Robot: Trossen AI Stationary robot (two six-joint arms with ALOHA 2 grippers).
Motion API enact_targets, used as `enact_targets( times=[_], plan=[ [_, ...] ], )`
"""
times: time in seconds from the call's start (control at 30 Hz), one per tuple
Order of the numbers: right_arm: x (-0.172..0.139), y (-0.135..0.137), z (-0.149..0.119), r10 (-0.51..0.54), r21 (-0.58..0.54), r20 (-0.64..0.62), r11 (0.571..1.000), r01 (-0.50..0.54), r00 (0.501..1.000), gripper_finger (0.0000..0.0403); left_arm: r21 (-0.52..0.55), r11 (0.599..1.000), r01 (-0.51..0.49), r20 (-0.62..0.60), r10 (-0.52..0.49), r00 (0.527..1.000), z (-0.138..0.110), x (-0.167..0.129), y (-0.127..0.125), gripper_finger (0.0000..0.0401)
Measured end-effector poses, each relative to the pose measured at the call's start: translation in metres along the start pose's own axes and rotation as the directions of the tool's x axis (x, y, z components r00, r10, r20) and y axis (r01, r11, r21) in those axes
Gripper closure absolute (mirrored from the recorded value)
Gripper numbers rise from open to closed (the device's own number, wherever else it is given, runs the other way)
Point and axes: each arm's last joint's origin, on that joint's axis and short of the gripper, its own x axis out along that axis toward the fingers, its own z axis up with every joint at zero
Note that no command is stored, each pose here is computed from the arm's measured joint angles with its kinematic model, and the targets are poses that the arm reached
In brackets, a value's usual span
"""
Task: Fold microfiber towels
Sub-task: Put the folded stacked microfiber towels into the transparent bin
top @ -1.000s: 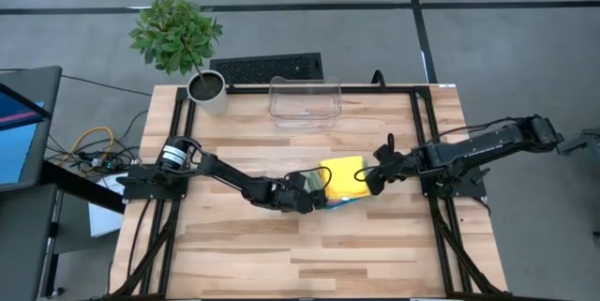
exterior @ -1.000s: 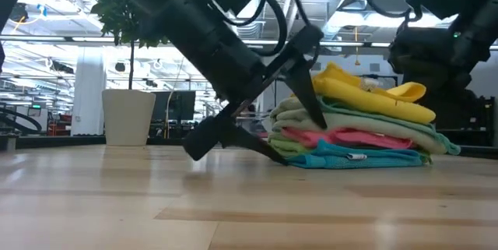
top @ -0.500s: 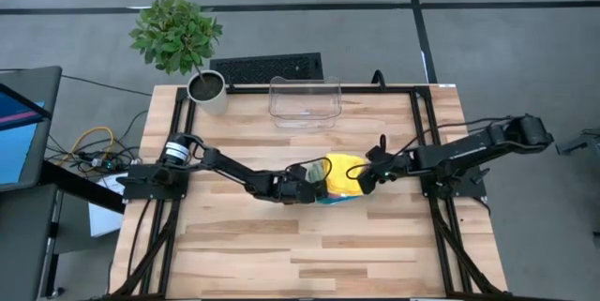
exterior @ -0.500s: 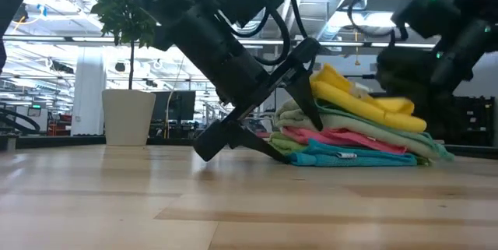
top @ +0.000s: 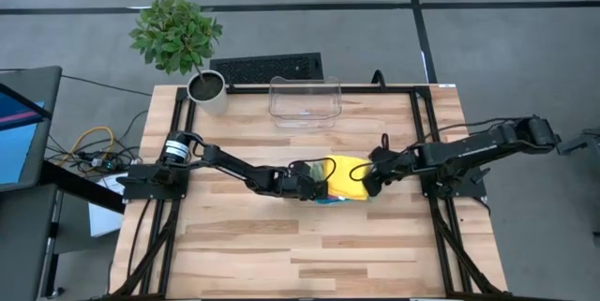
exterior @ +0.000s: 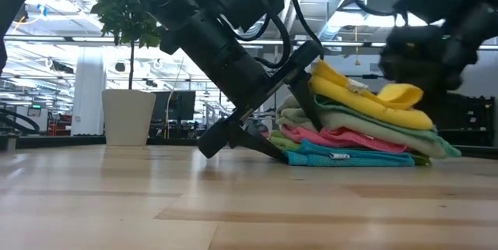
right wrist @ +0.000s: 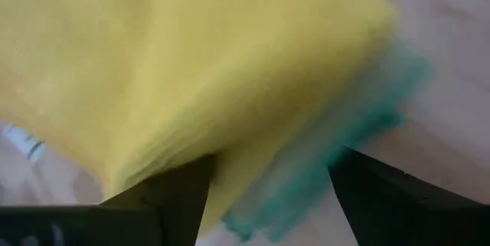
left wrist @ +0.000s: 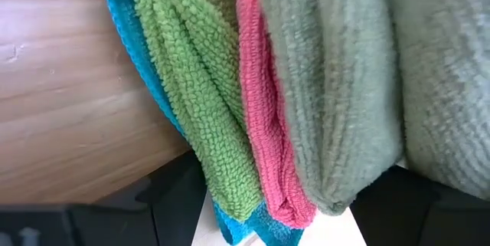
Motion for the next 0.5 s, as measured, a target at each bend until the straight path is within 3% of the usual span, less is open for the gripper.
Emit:
enact_targets(
  times=[0.3,0.5],
  plan=[
    [-0.022,-0.009,-0.013,-0.096,0.048,0.024,0.994,0.095,0.995,0.0117,0.028,1.000,0.004,-0.042,-0.003,0.999,0.007,0.001,0.000,0.0126],
    [-0.011,-0.019,-0.024,-0.123,0.112,0.021,0.986,0.120,0.992,0.0117,0.061,0.998,-0.009,-0.081,0.014,0.997,0.007,-0.001,0.001,0.0126]
  ],
)
